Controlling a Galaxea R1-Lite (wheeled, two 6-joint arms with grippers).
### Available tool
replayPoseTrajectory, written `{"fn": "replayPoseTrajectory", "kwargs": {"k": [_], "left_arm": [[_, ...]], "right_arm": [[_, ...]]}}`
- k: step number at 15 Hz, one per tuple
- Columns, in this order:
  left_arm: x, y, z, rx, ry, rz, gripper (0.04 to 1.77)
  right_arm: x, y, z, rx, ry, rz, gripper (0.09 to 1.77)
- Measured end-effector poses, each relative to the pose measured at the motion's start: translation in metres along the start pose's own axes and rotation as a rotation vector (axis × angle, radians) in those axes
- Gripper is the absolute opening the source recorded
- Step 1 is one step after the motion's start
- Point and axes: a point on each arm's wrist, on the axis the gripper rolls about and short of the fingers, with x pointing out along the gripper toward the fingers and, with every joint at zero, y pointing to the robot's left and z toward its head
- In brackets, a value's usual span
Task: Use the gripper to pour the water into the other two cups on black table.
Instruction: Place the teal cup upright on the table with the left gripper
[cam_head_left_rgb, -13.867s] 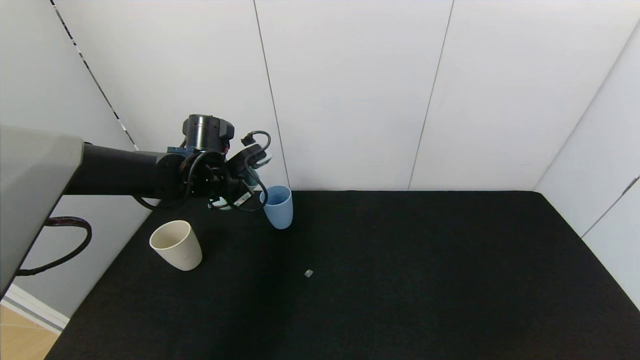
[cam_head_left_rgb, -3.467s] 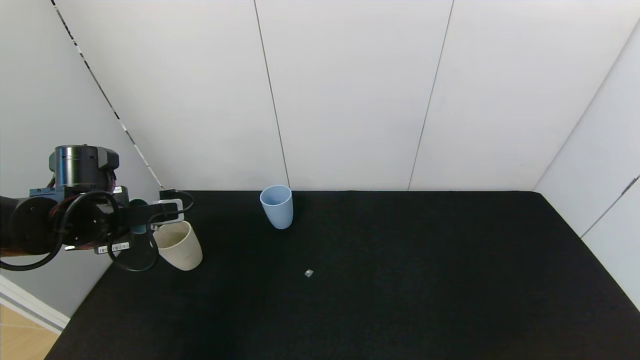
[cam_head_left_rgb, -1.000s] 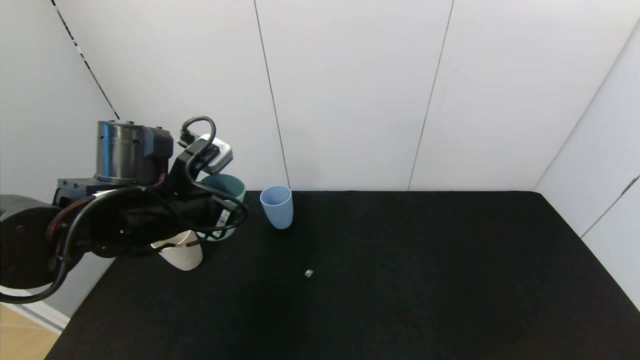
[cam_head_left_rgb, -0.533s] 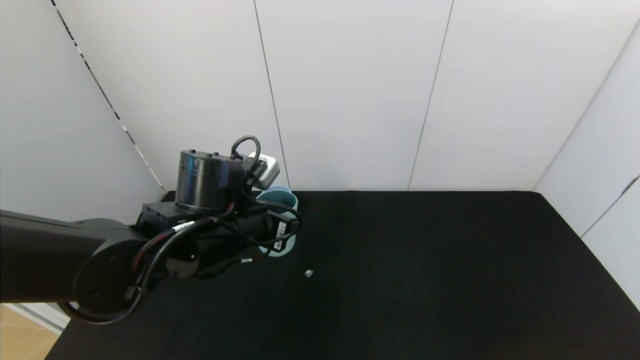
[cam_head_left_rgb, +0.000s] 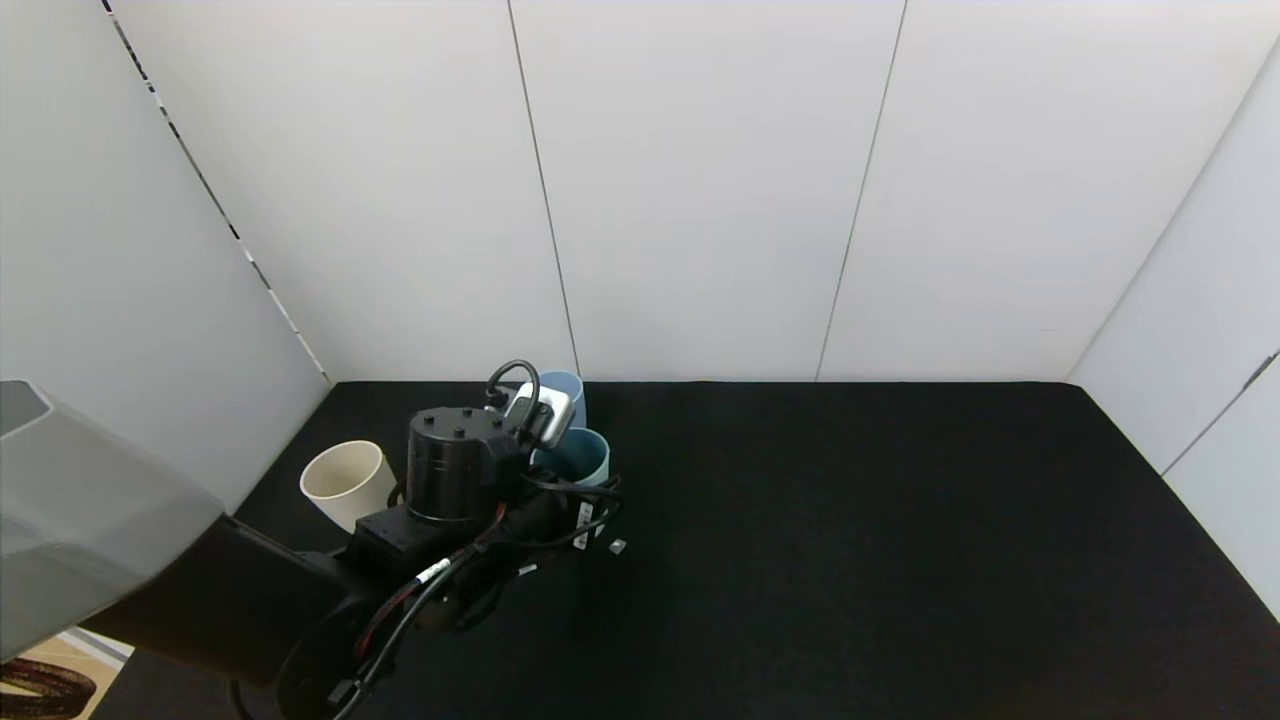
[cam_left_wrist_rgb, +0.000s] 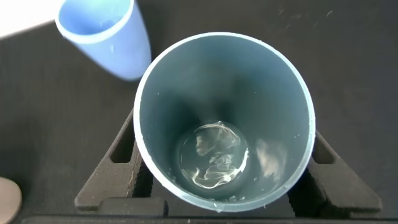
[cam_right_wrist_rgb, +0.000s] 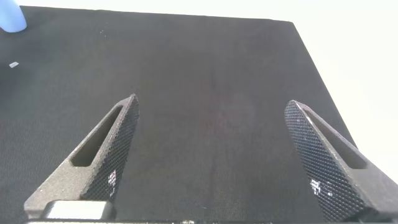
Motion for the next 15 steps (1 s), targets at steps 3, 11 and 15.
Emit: {"fn": "replayPoseTrajectory", "kwargs": {"k": [3, 11, 15], "left_arm": [[0.002, 0.007, -0.014, -0.011, 0.004, 0.022, 1.17], [0.003, 0.017, -0.024, -0.071, 0.033, 0.049, 1.17], [0.007, 0.016, -0.030, -0.078, 0.053, 0.052, 1.17]], "right_arm": [[0.000, 0.000, 0.000, 0.000, 0.000, 0.000, 1.71], [0.000, 0.000, 0.000, 0.000, 0.000, 0.000, 1.71], [0.000, 0.000, 0.000, 0.000, 0.000, -0.001, 1.71]]}}
